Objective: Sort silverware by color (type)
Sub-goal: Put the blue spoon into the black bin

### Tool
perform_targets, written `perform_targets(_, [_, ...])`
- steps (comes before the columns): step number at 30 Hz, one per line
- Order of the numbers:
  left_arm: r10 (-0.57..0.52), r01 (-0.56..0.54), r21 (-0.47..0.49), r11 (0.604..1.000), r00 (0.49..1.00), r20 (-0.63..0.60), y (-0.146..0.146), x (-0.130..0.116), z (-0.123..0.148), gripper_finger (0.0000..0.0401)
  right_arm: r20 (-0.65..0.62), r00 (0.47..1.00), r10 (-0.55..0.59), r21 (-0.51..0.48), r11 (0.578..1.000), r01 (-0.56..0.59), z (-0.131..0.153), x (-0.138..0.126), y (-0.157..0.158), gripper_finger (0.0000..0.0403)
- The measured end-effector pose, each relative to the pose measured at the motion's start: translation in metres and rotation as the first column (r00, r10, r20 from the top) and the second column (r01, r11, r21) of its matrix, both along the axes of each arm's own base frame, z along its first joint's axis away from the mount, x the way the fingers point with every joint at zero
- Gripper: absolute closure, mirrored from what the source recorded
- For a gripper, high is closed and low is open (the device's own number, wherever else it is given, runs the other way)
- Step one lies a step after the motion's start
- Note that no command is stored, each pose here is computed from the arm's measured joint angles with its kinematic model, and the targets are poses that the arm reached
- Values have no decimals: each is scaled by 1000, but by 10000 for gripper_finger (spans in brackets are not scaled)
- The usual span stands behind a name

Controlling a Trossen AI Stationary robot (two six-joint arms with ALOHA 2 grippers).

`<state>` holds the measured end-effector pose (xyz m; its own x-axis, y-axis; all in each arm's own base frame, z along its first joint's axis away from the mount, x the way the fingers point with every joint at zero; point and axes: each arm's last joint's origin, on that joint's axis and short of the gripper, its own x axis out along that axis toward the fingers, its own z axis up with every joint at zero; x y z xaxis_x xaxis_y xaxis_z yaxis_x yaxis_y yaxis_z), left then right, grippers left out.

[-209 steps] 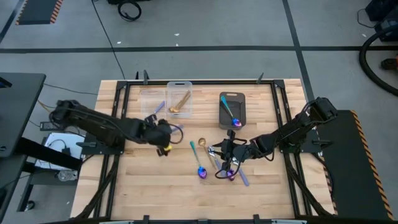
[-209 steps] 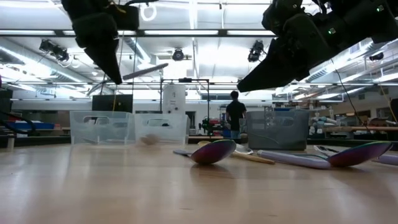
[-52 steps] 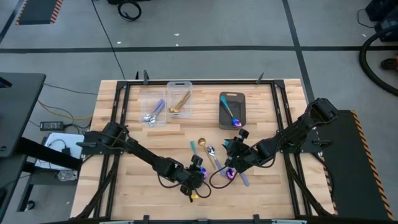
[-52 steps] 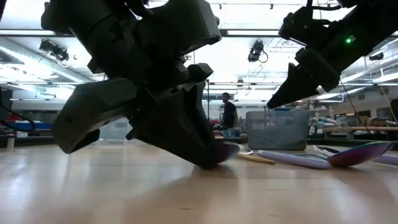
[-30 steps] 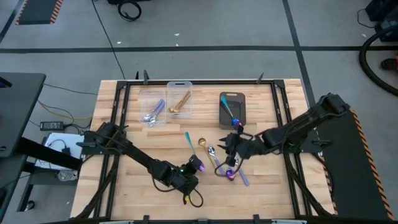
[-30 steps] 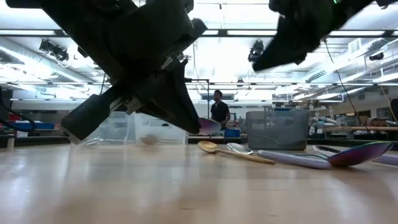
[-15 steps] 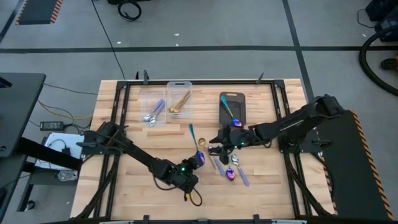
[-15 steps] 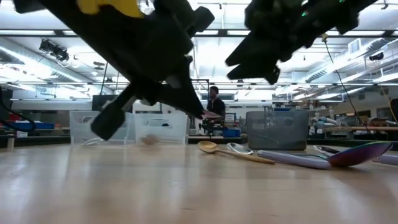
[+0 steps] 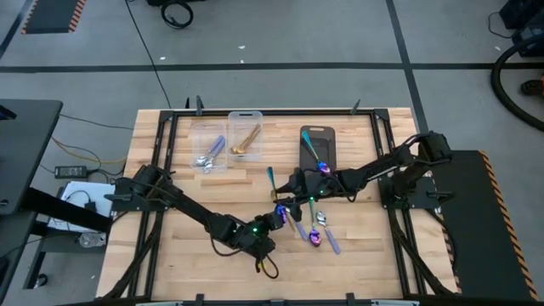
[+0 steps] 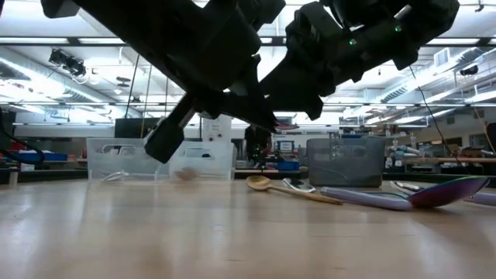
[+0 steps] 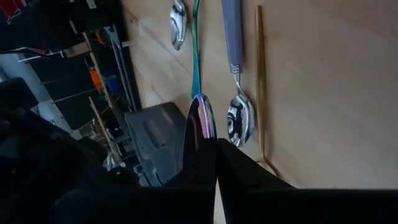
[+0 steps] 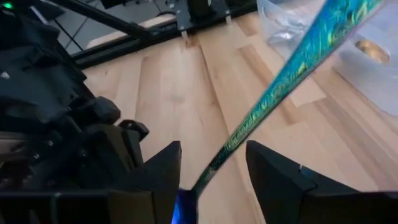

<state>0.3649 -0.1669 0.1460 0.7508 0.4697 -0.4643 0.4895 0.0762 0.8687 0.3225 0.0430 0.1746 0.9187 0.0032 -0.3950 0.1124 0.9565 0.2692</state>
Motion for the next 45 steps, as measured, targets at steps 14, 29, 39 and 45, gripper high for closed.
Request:
perform_targets(14, [-15,15,26,1000,1000,19,4,6,4,393,25,1000,3,-8,1000,-3,3,1,0,342])
perform_targets(29, [54,-45,-102,994,994,95,2,5,4,323,3,1000,22,-49,999,-22,1,0,0,372])
perform_targets(39, [201,-142,-264,954,956,213,-7,-1,5,210,-47,999,3,-63,998,-6,-4,-1,-6,383])
perform_targets(45, [321,-219,-415,883,927,193,-6,-13,11,209,-74,997,-15,-70,998,10,-3,-3,-13,383])
